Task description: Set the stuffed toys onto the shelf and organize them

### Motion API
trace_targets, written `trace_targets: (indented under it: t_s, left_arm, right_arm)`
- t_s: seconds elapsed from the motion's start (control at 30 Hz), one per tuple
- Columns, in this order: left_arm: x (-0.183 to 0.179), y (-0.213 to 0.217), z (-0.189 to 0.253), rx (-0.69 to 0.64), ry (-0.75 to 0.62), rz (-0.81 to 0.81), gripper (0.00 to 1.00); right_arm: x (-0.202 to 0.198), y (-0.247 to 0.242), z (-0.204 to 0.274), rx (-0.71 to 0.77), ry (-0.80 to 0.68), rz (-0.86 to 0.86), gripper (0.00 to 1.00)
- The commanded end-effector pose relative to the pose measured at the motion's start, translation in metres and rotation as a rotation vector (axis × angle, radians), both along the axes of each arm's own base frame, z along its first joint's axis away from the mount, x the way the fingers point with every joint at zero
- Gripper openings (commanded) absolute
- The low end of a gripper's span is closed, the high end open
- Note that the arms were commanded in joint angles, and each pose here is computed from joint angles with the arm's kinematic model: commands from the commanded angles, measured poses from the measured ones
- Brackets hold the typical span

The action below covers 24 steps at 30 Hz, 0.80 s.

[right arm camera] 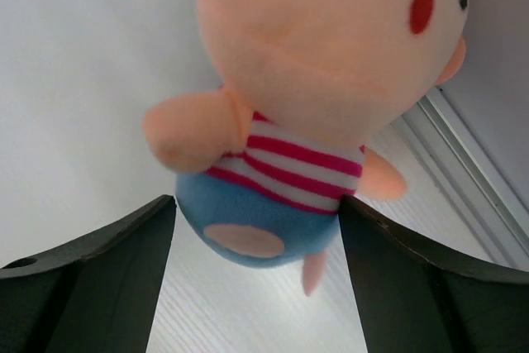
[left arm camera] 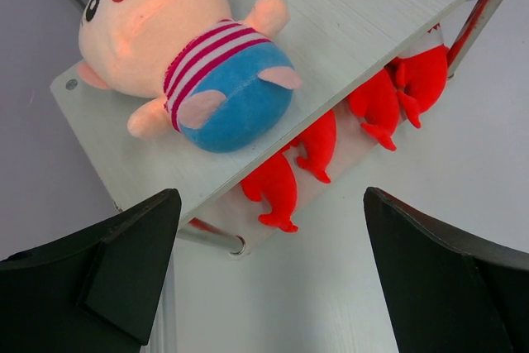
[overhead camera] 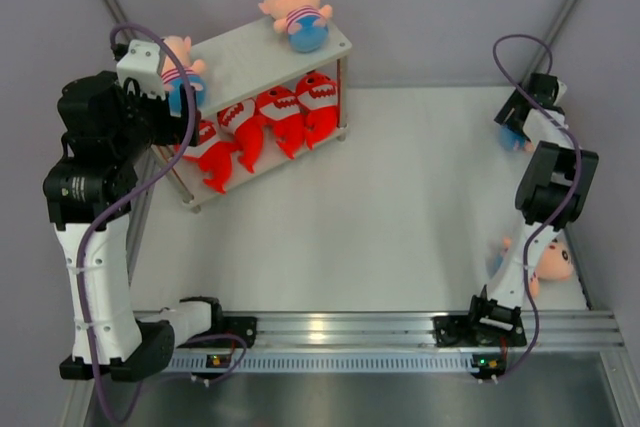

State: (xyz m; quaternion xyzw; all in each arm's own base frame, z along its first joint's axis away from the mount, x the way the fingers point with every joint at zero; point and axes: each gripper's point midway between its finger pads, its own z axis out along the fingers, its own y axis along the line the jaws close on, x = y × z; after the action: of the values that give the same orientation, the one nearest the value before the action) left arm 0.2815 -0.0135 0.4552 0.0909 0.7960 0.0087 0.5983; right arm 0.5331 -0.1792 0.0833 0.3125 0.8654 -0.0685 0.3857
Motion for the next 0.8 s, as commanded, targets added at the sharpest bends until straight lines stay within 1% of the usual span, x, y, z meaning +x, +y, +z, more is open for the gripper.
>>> trace_targets:
  t_s: [0.0,0.07,0.17,0.43,0.53,0.77]
  left_arm:
    - [-0.005,0.002,0.012,0.007,-0.036,0.002,0.98]
    - [-0.007,0.002,0.012,0.009,-0.039,0.003,0.98]
    - [-0.007,0.003,0.013,0.014,-0.041,0.005,0.98]
    - [-0.011,0.004,0.016,0.026,-0.053,0.006,0.98]
    - [-0.010,0.007,0.014,0.035,-0.046,0.016,0.98]
    - [-0.007,0.007,0.014,0.039,-0.043,0.019,0.98]
  right_arm:
    - [-0.007,-0.008,0.060,-0.099,-0.077,0.012,0.80]
    - [-0.018,-0.012,0.078,-0.136,-0.092,-0.008,0.81]
    - [-0.023,-0.007,0.086,-0.137,-0.121,0.016,0.82]
    - [-0.014,-0.002,0.061,-0.096,-0.072,0.075,0.81]
    - [-0.003,0.006,0.056,-0.080,-0.075,0.146,0.80]
    - [0.009,0.005,0.052,-0.230,0.024,0.249,0.78]
